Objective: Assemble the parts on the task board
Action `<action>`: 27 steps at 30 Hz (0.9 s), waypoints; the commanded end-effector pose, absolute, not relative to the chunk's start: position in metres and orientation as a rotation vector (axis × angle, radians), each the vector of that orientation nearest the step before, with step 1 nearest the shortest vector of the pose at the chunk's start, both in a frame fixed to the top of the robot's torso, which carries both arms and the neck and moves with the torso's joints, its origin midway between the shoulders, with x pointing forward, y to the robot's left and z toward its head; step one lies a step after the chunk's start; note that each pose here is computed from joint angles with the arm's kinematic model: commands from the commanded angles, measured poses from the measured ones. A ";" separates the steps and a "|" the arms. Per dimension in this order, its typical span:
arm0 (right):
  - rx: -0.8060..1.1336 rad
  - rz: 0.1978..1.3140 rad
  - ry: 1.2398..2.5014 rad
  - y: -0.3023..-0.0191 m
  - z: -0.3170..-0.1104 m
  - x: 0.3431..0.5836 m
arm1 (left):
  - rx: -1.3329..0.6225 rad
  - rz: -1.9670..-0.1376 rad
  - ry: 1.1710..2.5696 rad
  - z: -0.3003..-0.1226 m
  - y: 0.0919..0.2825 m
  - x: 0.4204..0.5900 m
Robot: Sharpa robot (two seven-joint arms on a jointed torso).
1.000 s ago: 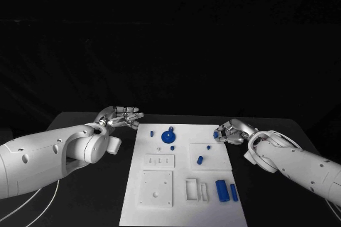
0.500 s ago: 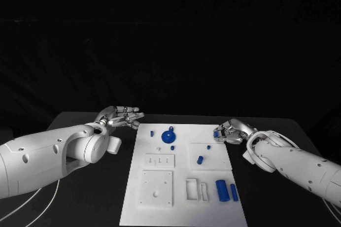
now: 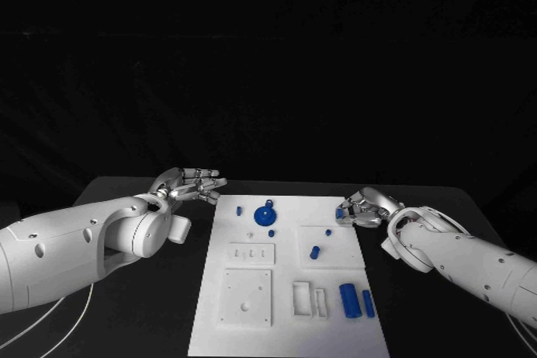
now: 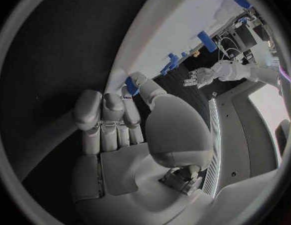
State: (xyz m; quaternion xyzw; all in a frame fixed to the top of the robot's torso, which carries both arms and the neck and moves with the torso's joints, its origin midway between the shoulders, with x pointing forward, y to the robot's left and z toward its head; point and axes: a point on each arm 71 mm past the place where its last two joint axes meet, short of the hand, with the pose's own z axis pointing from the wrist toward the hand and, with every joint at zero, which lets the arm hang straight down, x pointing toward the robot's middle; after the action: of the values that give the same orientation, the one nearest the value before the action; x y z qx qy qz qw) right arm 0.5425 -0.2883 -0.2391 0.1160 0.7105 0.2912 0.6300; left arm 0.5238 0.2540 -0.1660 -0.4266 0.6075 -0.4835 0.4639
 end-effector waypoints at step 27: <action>0.212 0.540 1.710 -0.236 -0.189 0.548 | -0.796 -1.166 1.831 -0.147 0.216 0.529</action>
State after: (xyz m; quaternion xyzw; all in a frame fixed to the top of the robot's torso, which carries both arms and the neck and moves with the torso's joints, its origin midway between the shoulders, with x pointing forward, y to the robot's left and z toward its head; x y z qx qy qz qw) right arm 0.5483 -0.2388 -0.1851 0.1056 0.7132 0.2784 0.6346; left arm 0.5310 0.2234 -0.1431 -0.3554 0.6705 -0.4855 0.4342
